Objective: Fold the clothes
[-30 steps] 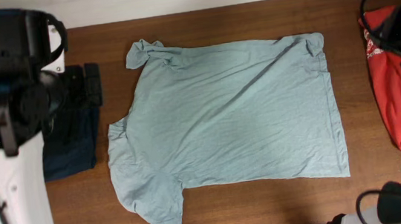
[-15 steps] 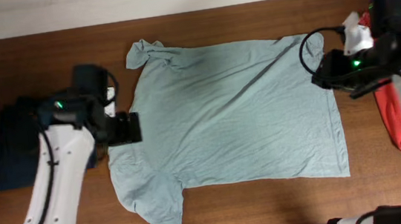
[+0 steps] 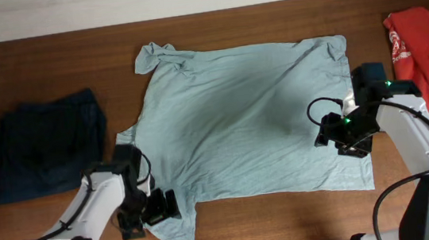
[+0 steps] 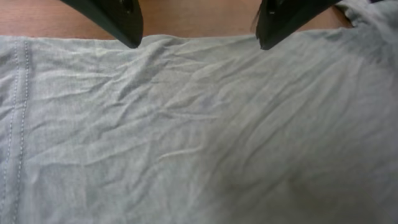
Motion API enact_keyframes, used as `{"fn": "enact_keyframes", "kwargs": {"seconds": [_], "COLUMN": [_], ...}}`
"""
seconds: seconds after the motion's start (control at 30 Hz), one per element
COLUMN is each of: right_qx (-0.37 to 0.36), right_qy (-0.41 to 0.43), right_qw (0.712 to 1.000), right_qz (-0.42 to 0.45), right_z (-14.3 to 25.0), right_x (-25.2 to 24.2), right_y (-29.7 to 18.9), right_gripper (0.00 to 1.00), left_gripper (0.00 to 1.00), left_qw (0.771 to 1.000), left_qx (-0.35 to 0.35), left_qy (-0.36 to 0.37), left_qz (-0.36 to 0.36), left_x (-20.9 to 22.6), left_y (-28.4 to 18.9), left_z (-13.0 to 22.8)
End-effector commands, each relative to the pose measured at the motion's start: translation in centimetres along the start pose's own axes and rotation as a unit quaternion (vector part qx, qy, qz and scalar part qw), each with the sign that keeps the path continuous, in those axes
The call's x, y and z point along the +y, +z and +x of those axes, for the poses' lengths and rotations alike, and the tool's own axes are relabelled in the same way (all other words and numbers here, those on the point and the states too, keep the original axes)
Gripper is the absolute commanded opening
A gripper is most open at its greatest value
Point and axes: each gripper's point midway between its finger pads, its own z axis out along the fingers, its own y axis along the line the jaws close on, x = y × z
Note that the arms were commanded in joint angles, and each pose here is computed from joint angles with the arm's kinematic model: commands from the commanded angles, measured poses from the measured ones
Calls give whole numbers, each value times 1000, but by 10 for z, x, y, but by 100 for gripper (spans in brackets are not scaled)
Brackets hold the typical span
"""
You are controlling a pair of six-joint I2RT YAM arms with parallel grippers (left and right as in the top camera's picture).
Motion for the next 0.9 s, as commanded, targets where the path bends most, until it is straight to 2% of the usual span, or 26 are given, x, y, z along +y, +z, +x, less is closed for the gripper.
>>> {"fn": "enact_keyframes", "kwargs": {"seconds": [0.0, 0.03, 0.07, 0.2, 0.23, 0.43, 0.57, 0.67, 0.87], "right_qx": [-5, -4, -4, -8, -9, -9, -21, -11, 29], "right_qy": [28, 36, 47, 60, 63, 57, 56, 68, 137], "right_qw": [1000, 999, 999, 998, 998, 998, 998, 997, 989], "right_qz": [4, 5, 5, 3, 3, 5, 25, 27, 39], "right_z": [0, 0, 0, -3, -4, -5, -9, -5, 20], "right_x": [-11, -16, -22, -29, -31, -32, -39, -41, -54], "right_y": [3, 3, 3, 1, 1, 1, 2, 6, 41], "right_gripper": [66, 68, 68, 69, 70, 70, 73, 73, 72], "left_gripper": [99, 99, 92, 13, 1, 1, 2, 3, 3], "left_qw": [998, 998, 998, 997, 997, 998, 997, 996, 995], "left_qx": [17, 9, 5, 5, 4, -24, -73, -92, -97], "left_qy": [-42, -53, -51, -50, -49, -3, 5, 6, 7], "left_qz": [33, 38, 49, 53, 56, 60, 15, -5, -3], "left_x": [0, 0, -2, -4, -6, -23, -20, -16, -17], "left_y": [24, 31, 36, 35, 32, -11, -49, -61, -63], "left_z": [15, 14, 12, 12, 10, -10, -29, -35, -37]}}
